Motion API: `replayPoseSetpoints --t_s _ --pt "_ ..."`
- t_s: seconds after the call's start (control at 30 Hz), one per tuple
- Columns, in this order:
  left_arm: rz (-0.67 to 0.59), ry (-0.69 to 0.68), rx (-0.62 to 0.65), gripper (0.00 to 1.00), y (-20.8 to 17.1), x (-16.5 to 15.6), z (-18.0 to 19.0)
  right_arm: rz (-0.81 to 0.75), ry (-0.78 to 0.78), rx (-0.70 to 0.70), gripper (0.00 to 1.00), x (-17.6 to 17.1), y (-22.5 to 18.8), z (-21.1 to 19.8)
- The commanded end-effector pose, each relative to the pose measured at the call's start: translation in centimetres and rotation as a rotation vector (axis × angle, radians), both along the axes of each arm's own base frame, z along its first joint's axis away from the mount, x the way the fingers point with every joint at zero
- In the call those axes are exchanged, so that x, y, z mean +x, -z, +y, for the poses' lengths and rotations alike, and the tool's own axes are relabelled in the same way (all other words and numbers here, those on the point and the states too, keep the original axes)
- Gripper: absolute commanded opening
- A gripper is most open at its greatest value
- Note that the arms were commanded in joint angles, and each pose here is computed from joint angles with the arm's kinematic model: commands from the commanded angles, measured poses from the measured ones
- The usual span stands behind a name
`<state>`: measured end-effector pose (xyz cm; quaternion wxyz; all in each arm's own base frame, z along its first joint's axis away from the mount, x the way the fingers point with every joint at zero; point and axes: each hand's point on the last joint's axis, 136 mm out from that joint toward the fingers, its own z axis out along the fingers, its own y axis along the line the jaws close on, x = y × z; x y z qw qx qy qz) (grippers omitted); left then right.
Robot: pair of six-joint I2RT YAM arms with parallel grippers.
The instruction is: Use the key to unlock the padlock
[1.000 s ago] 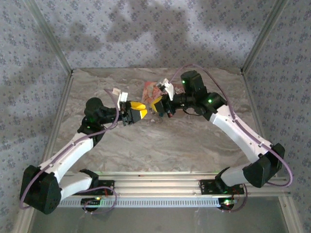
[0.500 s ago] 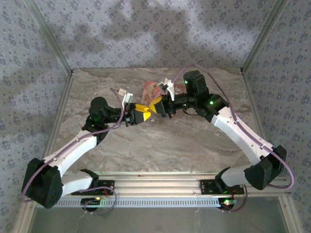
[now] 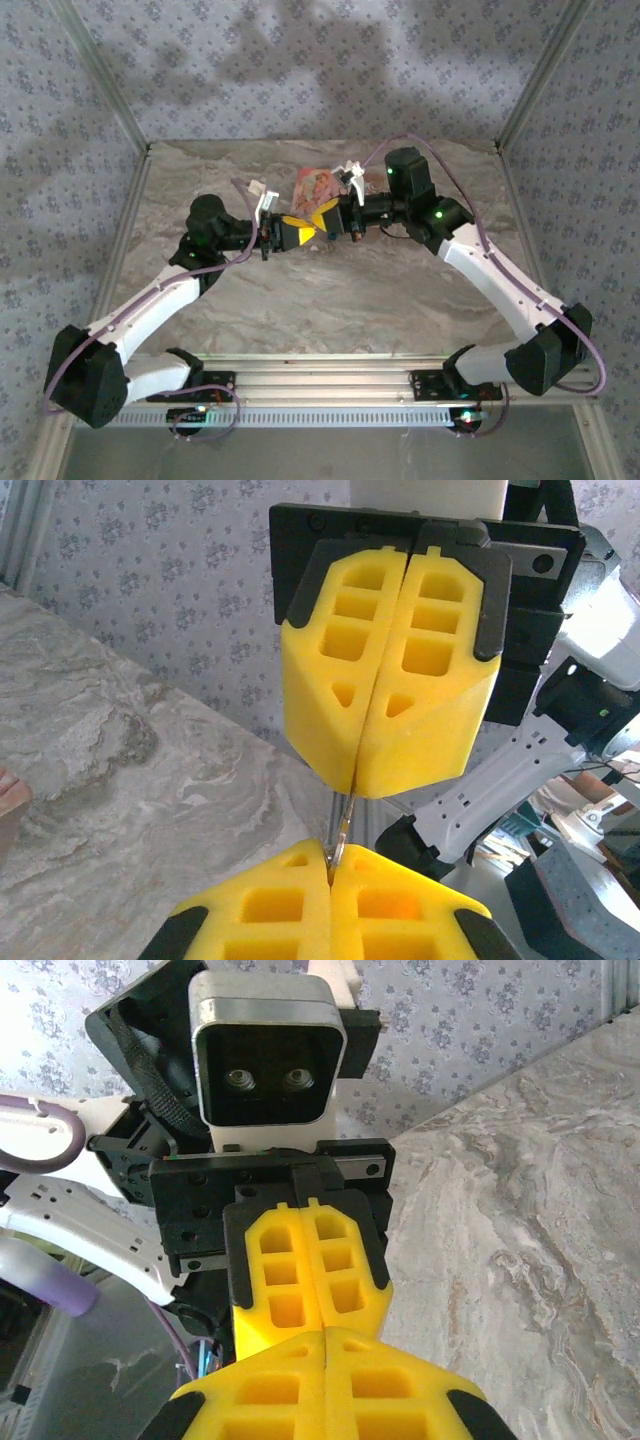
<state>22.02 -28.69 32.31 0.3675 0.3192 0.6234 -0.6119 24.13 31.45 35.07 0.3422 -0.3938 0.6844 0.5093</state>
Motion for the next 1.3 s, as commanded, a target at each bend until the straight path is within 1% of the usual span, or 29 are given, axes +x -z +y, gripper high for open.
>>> replayPoseSetpoints --t_s 0.0,0.07,0.1,0.13,0.17,0.2,0.23,0.33,0.47,0.5,0.57,0.67,0.77,0.8,1.07,1.1,1.27 --pt "-0.044 0.008 -0.008 0.0 -1.1 -0.3 -0.1 0.056 0.046 0.081 0.27 0.7 -1.6 -0.2" --pt "-0.042 0.004 -0.008 0.0 -1.1 -0.2 -0.1 0.109 0.09 0.108 0.48 1.5 -1.4 -0.1" --pt "-0.038 0.002 -0.007 0.0 -1.0 -0.1 -0.1 0.141 0.111 0.117 0.53 1.9 -1.2 -0.1" --pt "-0.033 -0.001 -0.005 0.0 -0.9 -0.1 -0.1 0.174 0.131 0.13 0.55 2.3 -1.0 0.0" --pt "-0.028 0.0 -0.002 0.0 -0.9 0.0 -0.2 0.19 0.14 0.153 0.55 2.6 -1.4 0.1" --pt "-0.023 0.001 -0.001 0.0 -0.8 0.0 -0.2 0.227 0.149 0.152 0.55 2.7 -0.1 0.1" --pt "-0.02 0.0 -0.002 0.0 -0.9 0.1 -0.2 0.24 0.15 0.164 0.54 2.8 0.1 0.3" --pt "-0.003 -0.005 0.005 0.0 -0.7 0.2 -0.2 0.247 0.146 0.179 0.46 2.7 0.5 0.6" --pt "0.019 -0.034 0.016 0.0 -0.4 0.8 -0.2 0.245 0.147 0.167 0.31 2.1 1.2 1.0" --pt "0.023 -0.044 0.018 0.0 -0.3 0.9 -0.1 0.243 0.151 0.166 0.3 2.1 1.3 1.0" --pt "0.029 -0.059 0.019 0.0 -0.2 1.1 -0.1 0.242 0.162 0.16 0.3 1.9 1.6 1.1" --pt "0.038 -0.076 0.021 0.0 -0.1 1.5 0.0 0.241 0.174 0.157 0.39 1.9 1.9 1.0" --pt "0.049 -0.084 0.025 0.0 0.2 1.6 0.0 0.231 0.181 0.159 0.4 1.8 1.8 1.0" --pt "0.052 -0.085 0.025 0.0 0.2 1.7 0.0 0.229 0.184 0.161 0.37 1.8 1.7 0.9" --pt "0.07 -0.093 0.031 0.0 0.4 1.8 0.1 0.182 0.2 0.172 0.03 1.5 1.3 0.3" --pt "0.073 -0.094 0.034 0.0 0.6 1.8 0.1 0.177 0.203 0.171 0.0 1.5 1.4 0.3" --pt "0.086 -0.093 0.041 0.0 0.8 1.7 0.1 0.139 0.2 0.153 0.0 1.1 1.4 0.1"
